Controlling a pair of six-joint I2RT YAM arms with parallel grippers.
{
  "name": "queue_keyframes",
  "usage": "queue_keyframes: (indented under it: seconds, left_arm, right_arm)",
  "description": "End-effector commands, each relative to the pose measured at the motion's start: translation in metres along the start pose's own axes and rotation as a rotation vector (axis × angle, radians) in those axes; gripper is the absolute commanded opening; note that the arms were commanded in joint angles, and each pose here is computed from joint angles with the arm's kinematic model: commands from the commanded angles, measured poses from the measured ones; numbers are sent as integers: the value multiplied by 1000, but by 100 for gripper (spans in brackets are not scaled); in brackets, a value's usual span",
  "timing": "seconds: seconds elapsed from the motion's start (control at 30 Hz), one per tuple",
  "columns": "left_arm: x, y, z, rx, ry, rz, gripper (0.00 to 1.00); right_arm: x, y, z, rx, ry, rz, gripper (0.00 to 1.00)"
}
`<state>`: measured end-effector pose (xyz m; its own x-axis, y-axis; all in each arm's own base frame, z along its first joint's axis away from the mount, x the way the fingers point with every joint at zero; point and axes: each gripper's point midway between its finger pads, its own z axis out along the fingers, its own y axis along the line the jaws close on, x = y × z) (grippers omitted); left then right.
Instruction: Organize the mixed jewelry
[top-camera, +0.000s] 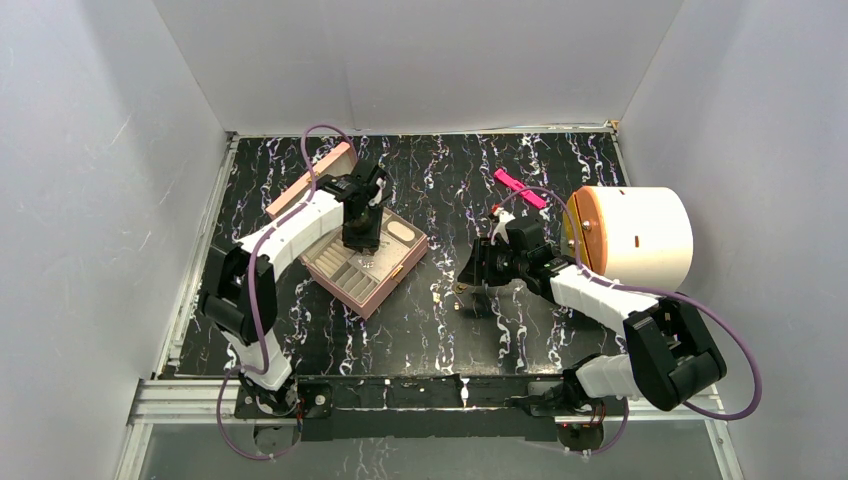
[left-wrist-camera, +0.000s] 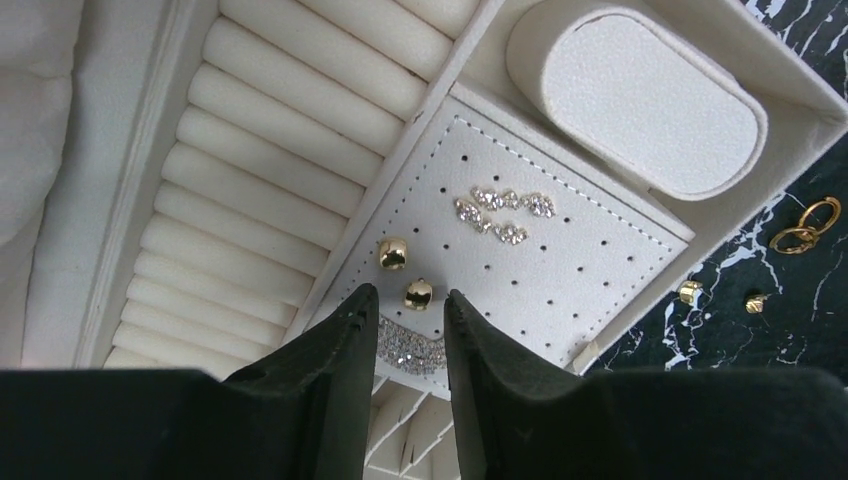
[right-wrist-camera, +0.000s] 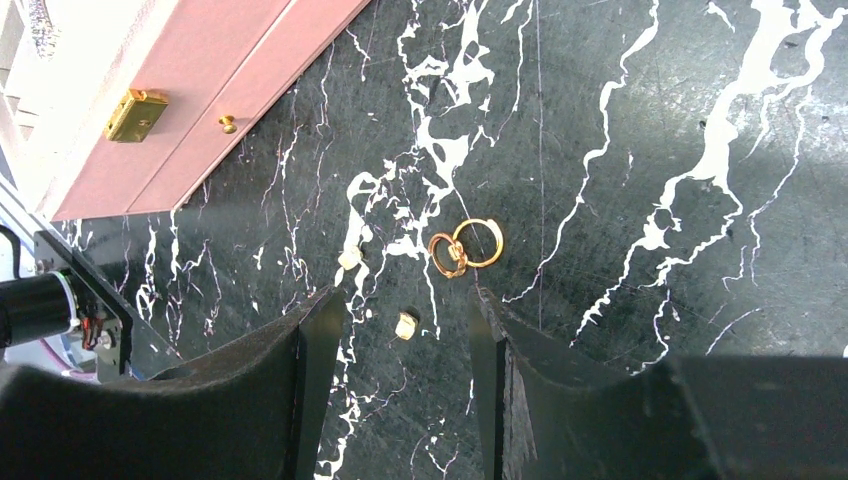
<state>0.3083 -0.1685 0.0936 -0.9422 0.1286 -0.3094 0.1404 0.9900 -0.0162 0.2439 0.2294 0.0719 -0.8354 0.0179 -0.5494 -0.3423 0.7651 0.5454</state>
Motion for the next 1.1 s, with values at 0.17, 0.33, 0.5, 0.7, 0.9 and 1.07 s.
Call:
queue_keyframes:
  seconds: [0.17, 0.33, 0.5, 0.7, 0.9, 1.07]
  left_arm:
    - [-42, -11, -97, 154, -333, -31, 48]
    - [-41, -7, -152, 256, -569, -48, 55]
    - [-12, -4, -182, 353, -667, -64, 62]
    - [27, 5, -191, 421, -729, -114, 70]
    - [60, 7, -180, 495, -747, -167, 79]
    - [79, 4, -157, 525, -693, -194, 79]
  right_arm:
    - [-38, 16, -15, 28, -84, 3, 59]
    - [-56, 21, -34, 54, -166, -3, 58]
    - [-51, 31, -47, 98, -133, -53, 57]
    - [-39, 49, -43, 249, -158, -129, 63]
    - [-1, 44, -23, 468, -50, -136, 61]
    - [34, 37, -9, 564, 35, -136, 58]
